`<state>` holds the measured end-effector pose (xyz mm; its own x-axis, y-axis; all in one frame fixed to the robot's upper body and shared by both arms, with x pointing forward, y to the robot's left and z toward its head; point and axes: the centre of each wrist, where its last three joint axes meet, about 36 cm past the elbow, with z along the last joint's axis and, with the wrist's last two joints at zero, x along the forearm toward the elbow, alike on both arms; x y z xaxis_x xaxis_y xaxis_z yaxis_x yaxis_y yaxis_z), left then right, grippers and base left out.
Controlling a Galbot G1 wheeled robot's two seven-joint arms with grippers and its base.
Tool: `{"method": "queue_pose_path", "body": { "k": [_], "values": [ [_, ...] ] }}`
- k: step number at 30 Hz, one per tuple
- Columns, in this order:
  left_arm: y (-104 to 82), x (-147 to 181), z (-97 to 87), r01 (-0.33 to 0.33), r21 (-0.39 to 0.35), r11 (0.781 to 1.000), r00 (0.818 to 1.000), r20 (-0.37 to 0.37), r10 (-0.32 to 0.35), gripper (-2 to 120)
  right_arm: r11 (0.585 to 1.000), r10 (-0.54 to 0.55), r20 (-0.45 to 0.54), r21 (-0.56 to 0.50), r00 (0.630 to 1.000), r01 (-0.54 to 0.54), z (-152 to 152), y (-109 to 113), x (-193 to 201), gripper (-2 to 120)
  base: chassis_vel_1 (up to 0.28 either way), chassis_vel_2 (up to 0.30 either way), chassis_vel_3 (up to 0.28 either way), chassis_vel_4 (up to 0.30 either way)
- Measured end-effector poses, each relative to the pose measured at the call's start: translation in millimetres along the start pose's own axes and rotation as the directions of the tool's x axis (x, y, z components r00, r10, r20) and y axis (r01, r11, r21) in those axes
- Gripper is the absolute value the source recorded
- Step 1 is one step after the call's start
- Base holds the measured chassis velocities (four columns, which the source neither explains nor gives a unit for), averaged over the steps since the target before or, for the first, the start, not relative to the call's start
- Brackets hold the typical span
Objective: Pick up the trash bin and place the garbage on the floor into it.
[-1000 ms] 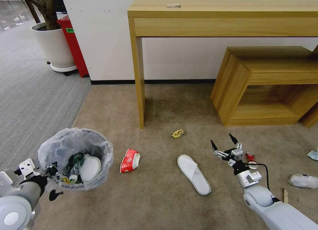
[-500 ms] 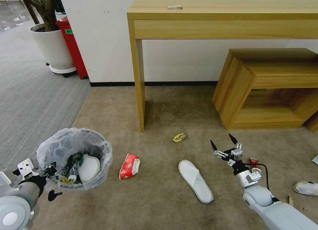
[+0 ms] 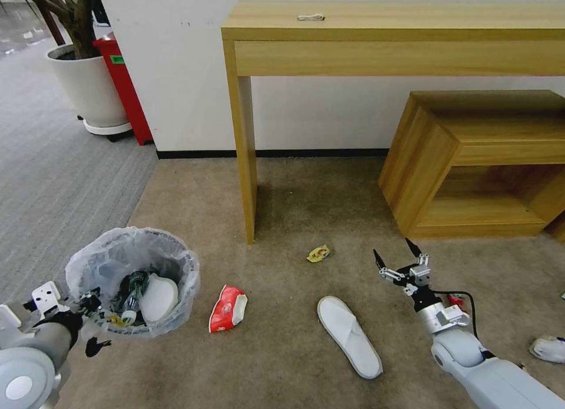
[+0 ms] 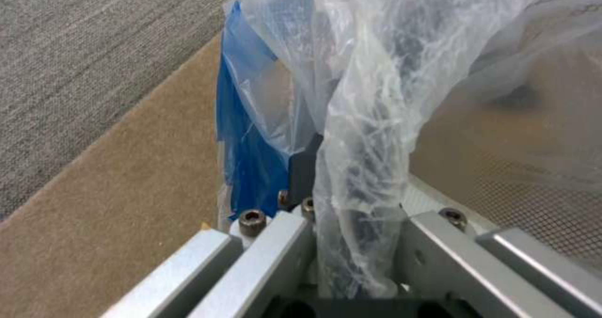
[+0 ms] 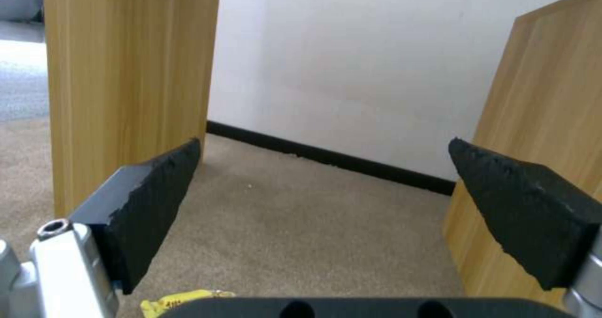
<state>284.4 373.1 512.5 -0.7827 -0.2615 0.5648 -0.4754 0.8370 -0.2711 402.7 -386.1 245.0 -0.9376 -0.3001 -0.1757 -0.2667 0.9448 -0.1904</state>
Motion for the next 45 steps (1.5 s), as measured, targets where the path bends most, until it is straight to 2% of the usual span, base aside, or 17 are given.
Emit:
{"method": "queue_pose_path", "body": {
  "k": [8, 12, 15, 20, 23, 27, 35, 45],
  "values": [
    [-0.7, -2.1, 0.3, -0.001, -0.002, 1.000, 1.000, -0.004, 0.001, 0, 0.999, -0.031, 0.026, 0.016, 0.999, 0.030, 8.7, -0.3, 0.5, 100, -0.035, 0.024, 0.030, -0.032],
    [-1.0, -4.2, 0.0, -0.001, 0.000, 1.000, 1.000, -0.007, 0.001, 0, 0.996, -0.084, 0.007, 0.037, 0.996, 0.084, 7.8, -8.0, 2.8, 100, 0.000, 0.000, 0.000, 0.000],
    [-1.3, -6.1, 0.0, -0.002, 0.009, 1.000, 1.000, -0.014, 0.002, 0, 0.990, -0.136, -0.032, 0.041, 0.990, 0.137, 6.8, -19.4, 13.1, 100, 0.000, 0.000, 0.000, 0.000],
    [-1.2, -6.6, -0.1, -0.001, 0.010, 1.000, 1.000, -0.015, 0.001, 0, 0.986, -0.163, -0.070, 0.036, 0.984, 0.166, 3.3, -33.7, 26.1, 100, 0.000, 0.000, 0.000, 0.000],
    [-1.6, -6.8, 0.1, -0.003, 0.010, 1.000, 1.000, -0.017, 0.003, 0, 0.982, -0.183, -0.141, 0.023, 0.973, 0.188, 2.7, -53.9, 51.9, 100, 0.000, 0.000, 0.000, 0.000],
    [-3.4, -8.3, -0.2, -0.009, 0.012, 1.000, 1.000, -0.019, 0.009, 0, 0.981, -0.191, -0.178, 0.008, 0.965, 0.196, 5.9, -59.0, 65.6, 100, 0.000, 0.000, 0.000, 0.000],
    [-5.6, -10.9, -0.2, -0.014, 0.010, 1.000, 1.000, -0.024, 0.014, 0, 0.972, -0.234, -0.235, -0.034, 0.943, 0.232, 12.5, -62.6, 84.1, 100, 0.000, 0.000, 0.000, 0.000],
    [-10.2, -18.1, 0.0, -0.024, 0.009, 1.000, 0.999, -0.035, 0.024, 0, 0.965, -0.261, -0.318, -0.107, 0.912, 0.239, 34.1, -41.3, 106.4, 100, 0.000, 0.000, 0.000, 0.000]
  ]
}}
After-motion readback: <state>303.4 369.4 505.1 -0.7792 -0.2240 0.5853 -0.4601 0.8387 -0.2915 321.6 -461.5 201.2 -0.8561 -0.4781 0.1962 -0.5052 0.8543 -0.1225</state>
